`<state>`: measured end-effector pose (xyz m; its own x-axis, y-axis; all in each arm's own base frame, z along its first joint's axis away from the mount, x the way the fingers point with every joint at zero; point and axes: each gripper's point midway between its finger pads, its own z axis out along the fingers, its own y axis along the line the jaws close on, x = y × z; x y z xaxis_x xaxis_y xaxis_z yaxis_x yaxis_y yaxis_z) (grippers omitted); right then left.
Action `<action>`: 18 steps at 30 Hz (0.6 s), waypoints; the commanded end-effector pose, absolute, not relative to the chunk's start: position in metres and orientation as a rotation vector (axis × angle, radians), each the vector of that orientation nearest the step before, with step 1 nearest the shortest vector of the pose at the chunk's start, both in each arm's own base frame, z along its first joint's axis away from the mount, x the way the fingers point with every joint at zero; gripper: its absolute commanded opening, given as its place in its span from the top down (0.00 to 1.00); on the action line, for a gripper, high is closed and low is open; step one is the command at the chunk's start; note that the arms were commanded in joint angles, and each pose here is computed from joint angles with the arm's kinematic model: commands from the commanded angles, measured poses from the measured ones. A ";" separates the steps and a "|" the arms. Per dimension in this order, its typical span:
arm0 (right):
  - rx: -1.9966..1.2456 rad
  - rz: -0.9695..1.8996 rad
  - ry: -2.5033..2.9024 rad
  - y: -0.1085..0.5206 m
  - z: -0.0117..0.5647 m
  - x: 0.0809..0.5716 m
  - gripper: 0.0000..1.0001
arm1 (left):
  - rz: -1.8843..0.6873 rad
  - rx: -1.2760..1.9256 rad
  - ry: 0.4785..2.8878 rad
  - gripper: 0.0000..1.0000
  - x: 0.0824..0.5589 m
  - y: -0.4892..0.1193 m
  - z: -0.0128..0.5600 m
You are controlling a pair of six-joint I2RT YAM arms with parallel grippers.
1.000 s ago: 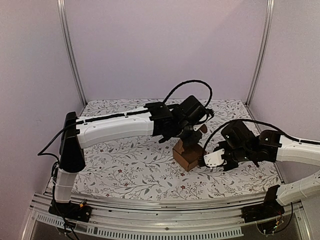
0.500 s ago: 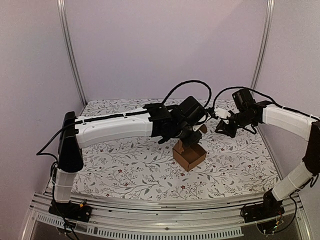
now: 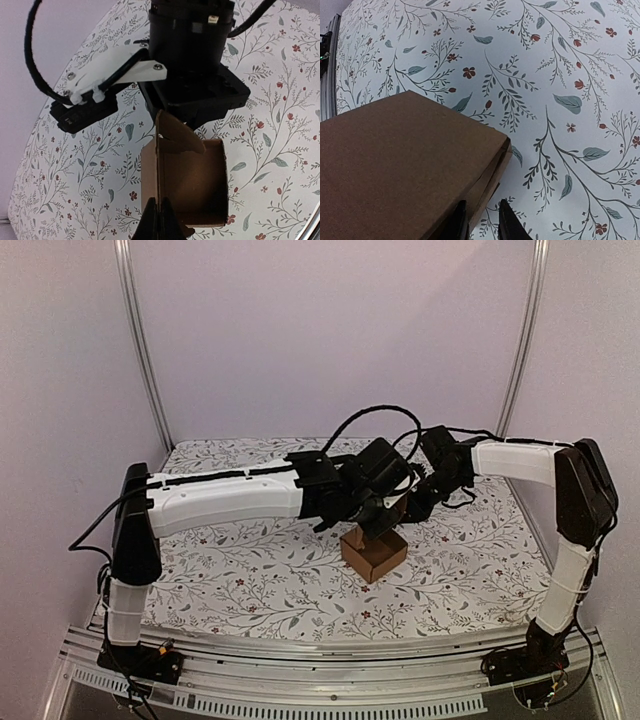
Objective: Fold the paper box
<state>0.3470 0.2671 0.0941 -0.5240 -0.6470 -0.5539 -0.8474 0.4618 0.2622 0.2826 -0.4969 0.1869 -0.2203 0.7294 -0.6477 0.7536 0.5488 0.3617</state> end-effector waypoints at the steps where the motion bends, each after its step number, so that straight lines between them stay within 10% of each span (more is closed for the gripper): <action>1: -1.269 0.898 2.435 0.275 0.090 0.322 0.79 | -0.030 1.283 2.006 1.00 0.258 -0.494 0.161; 18: -1.020 0.859 2.584 0.211 0.105 0.332 0.72 | 0.040 1.384 1.977 1.00 0.223 -0.496 0.131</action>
<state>0.3462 0.2221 0.0883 -0.7287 -0.5472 -0.4118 -0.6847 0.5930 0.4238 0.2382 -0.4939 0.1406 -0.1929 0.8126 -0.5500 0.7976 0.4564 0.3945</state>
